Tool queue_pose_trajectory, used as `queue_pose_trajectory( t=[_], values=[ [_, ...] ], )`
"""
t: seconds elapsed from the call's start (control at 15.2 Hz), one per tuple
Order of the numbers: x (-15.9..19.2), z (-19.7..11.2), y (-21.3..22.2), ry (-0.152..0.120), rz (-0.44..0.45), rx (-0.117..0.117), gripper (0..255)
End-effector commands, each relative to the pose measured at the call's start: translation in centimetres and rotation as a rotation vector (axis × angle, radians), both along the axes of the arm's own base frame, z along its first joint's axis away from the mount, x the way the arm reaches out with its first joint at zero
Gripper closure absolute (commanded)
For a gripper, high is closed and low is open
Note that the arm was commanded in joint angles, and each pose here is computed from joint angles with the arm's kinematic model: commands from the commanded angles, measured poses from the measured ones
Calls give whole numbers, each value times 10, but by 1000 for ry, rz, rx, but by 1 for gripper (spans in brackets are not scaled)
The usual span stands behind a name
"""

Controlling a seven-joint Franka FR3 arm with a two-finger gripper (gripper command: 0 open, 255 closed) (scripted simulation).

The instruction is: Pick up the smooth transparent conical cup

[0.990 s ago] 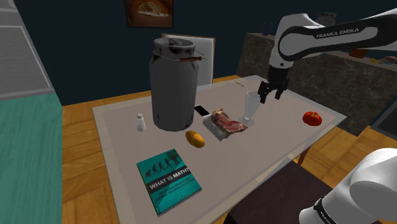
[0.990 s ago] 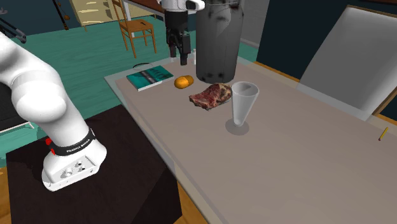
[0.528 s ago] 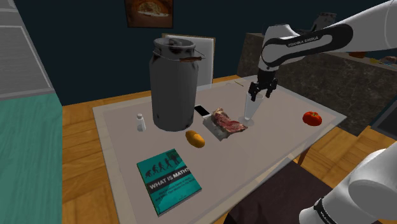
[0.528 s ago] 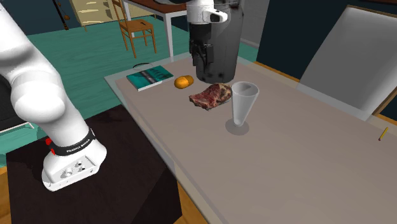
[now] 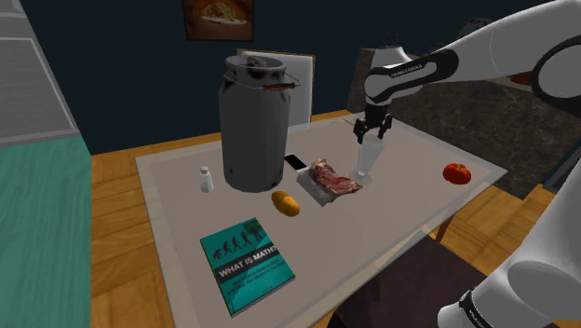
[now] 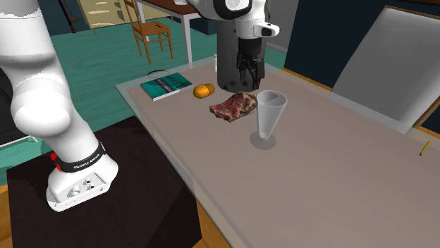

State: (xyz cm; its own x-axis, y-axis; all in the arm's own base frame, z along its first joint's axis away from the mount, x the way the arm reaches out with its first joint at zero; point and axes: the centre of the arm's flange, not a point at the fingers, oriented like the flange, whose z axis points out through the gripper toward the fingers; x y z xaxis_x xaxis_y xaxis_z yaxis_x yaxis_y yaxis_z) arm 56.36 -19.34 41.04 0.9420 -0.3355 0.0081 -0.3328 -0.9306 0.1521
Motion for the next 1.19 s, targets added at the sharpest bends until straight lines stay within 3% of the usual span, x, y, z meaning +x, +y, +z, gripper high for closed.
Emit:
queue_pose_trajectory(
  t=[0.0, 0.2, 0.79, 0.86, 1.12],
  values=[
    [19, -9, -15, -7, -15, -14, 0],
    [44, -21, -35, -17, -36, -31, 0],
    [44, -61, -35, -17, -36, -31, 0],
    [44, -61, -36, -17, -36, -31, 255],
    [44, -61, -36, -17, -36, -31, 255]
  ],
)
